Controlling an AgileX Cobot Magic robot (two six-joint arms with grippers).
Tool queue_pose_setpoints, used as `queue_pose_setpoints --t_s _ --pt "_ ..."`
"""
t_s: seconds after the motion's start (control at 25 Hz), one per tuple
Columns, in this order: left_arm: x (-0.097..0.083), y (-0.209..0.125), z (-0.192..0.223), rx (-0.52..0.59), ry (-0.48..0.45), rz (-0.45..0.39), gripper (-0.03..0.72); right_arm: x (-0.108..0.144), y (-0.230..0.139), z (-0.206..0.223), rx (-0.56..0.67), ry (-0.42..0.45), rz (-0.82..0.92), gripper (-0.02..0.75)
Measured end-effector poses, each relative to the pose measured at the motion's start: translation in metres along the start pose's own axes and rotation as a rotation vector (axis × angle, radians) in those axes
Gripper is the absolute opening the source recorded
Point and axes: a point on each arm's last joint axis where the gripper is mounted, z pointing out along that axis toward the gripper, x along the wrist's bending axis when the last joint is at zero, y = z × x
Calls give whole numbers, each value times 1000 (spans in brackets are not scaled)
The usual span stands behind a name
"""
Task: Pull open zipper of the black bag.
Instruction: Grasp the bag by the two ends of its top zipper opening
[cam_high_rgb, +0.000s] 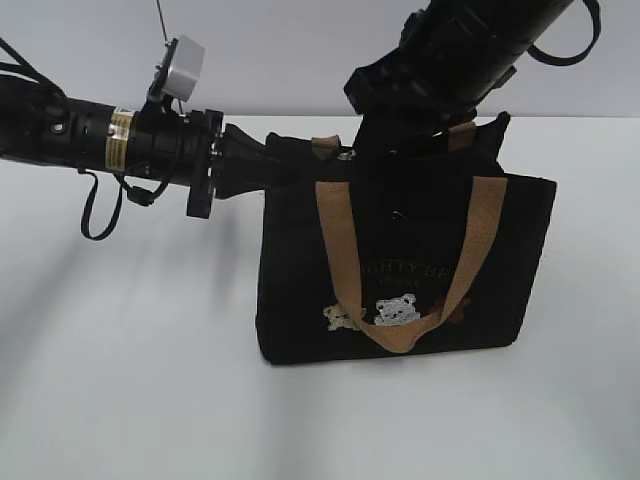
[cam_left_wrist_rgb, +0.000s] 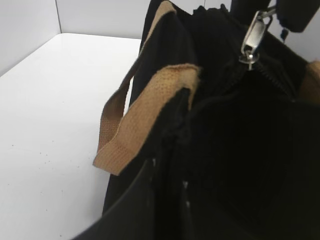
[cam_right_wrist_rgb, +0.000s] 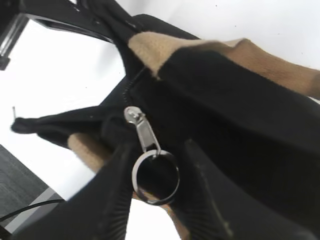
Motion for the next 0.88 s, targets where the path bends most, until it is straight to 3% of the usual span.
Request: queue_pose_setpoints --t_s 0.48,0.88 --pt "0 0 0 1 1 0 33 1 0 -2 10 10 4 225" --pt "0 0 0 0 1 0 33 -6 0 -3 17 -44 40 225"
